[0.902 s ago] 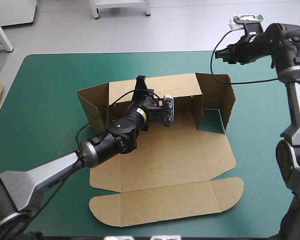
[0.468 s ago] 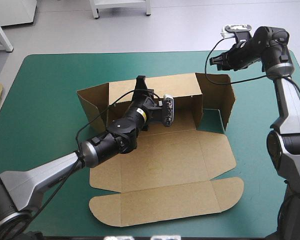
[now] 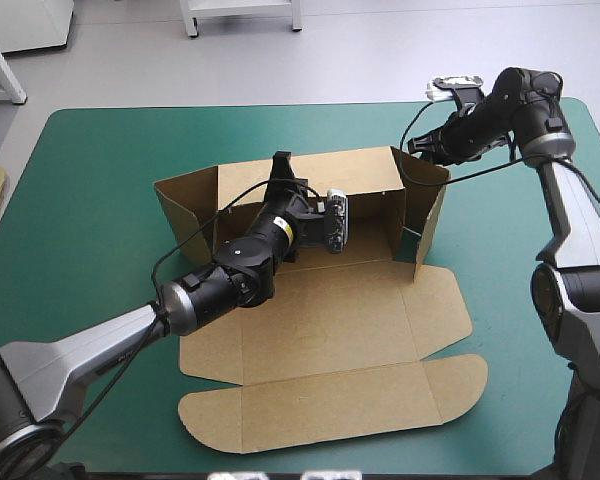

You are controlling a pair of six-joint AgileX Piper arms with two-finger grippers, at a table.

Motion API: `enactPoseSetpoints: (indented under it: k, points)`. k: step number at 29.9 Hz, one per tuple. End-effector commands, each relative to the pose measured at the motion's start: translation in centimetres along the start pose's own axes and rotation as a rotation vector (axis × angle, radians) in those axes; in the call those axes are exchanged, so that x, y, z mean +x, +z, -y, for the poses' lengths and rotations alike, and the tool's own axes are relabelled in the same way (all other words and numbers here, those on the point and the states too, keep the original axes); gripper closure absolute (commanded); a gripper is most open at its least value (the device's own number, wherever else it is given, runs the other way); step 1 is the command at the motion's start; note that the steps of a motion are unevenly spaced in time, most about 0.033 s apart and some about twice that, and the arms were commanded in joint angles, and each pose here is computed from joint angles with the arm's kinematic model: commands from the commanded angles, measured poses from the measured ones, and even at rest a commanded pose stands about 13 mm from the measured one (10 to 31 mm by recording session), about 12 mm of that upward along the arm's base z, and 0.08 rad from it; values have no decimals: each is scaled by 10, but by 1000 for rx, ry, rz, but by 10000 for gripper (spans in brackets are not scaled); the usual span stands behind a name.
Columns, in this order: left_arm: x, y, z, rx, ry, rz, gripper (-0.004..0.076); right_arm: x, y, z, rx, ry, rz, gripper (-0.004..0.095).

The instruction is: Fold the box

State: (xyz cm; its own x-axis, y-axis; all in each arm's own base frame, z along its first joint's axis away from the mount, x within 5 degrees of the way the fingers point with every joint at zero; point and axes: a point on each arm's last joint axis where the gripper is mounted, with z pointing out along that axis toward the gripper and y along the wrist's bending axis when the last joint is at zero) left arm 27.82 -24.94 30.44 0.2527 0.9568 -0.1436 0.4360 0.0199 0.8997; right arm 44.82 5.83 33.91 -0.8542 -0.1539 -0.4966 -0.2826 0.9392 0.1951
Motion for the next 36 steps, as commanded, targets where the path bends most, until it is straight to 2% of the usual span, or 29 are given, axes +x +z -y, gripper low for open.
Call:
enactPoseSetpoints:
  k: [1, 8, 14, 18, 23, 30, 36]
  points:
    - [4, -7, -8, -8, -86, -26, 732, -2, -53, -20, -33, -48, 112, 517]
    - [4, -7, -8, -8, -86, -26, 732, 18, -56, -24, -60, -63, 64, 517]
    - [4, -7, -8, -8, -86, -26, 732, 34, -49, -28, -115, -70, 33, 517]
    - [5, -7, -8, -8, -86, -28, 732, 44, -52, -31, -131, -96, 82, 517]
    - [5, -7, -8, -9, -86, -32, 732, 65, -57, -34, -100, -147, 194, 517]
    - [5, -7, -8, -9, -86, -32, 732, 106, -47, -41, -136, -310, 341, 517]
    - [5, -7, -8, -9, -86, -33, 732, 118, -40, -43, -163, -379, 339, 517]
